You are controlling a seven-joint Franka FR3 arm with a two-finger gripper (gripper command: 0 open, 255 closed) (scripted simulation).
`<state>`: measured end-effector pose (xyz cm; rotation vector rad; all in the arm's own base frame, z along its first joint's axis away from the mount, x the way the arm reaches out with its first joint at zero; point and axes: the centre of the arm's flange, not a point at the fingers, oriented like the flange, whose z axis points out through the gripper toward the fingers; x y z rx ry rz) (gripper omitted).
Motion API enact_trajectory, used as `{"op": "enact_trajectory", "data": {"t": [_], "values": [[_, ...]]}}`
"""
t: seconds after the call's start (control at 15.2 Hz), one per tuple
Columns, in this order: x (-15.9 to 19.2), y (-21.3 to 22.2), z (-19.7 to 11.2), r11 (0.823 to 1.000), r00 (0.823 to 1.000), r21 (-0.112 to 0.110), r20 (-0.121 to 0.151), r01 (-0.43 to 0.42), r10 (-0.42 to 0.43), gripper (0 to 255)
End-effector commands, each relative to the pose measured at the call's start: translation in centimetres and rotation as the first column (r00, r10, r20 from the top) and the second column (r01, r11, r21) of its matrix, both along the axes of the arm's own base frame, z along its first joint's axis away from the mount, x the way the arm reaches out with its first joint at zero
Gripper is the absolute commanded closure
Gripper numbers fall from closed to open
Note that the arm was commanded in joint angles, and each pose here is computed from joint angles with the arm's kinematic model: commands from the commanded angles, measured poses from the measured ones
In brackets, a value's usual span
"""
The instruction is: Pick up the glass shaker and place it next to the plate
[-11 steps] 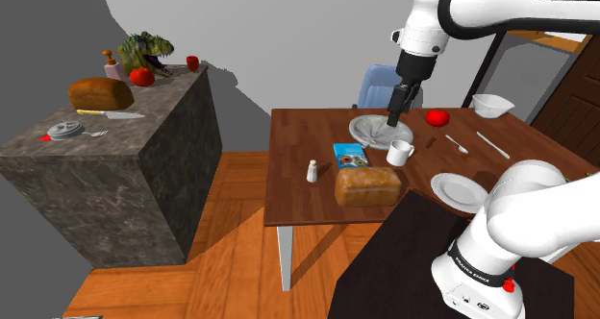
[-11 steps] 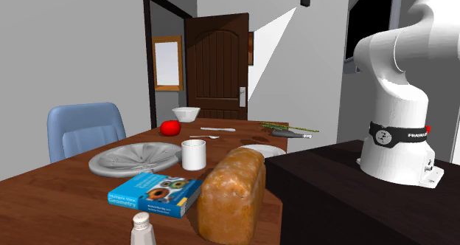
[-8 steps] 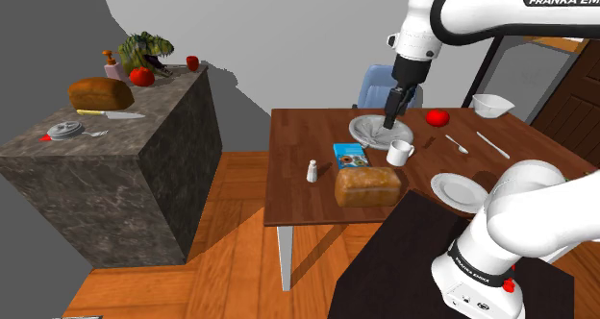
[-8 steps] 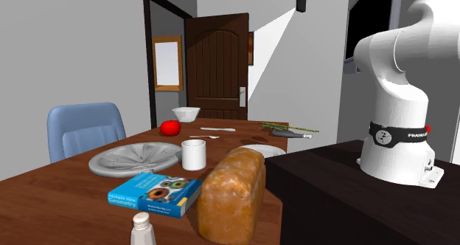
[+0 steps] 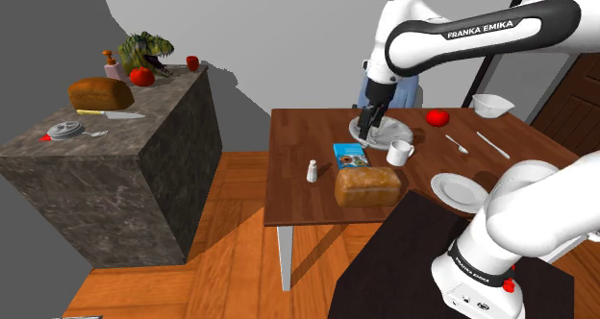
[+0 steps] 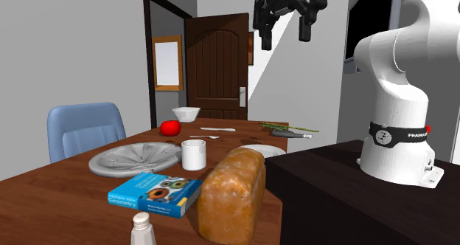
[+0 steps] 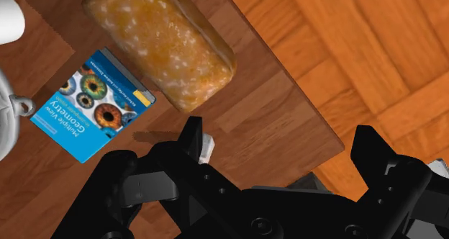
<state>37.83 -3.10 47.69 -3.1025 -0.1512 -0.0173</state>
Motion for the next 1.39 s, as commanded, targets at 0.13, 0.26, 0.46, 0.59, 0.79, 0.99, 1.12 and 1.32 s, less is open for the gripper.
{"op": "enact_trajectory", "data": {"t": [0.13, 0.26, 0.46, 0.59, 0.79, 0.99, 1.12, 1.32], "values": [[3.5, -1.2, -3.7, 1.000, 1.000, 0.007, 0.001, 0.006, -0.006, 0], [5.3, -1.8, -5.6, 1.000, 1.000, 0.011, 0.000, 0.009, -0.009, 0], [7.8, -2.6, -8.6, 1.000, 1.000, 0.016, -0.001, 0.013, -0.013, 0], [9.5, -3.2, -10.5, 1.000, 1.000, 0.020, -0.002, 0.016, -0.016, 0], [12.1, -4.1, -13.4, 0.999, 1.000, 0.025, -0.004, 0.021, -0.020, 0], [14.7, -5.0, -16.4, 0.999, 1.000, 0.031, -0.005, 0.025, -0.025, 0], [16.4, -5.5, -18.4, 0.999, 1.000, 0.034, -0.006, 0.028, -0.028, 0], [18.9, -6.4, -21.3, 0.999, 0.999, 0.040, -0.007, 0.032, -0.032, 0]]}}
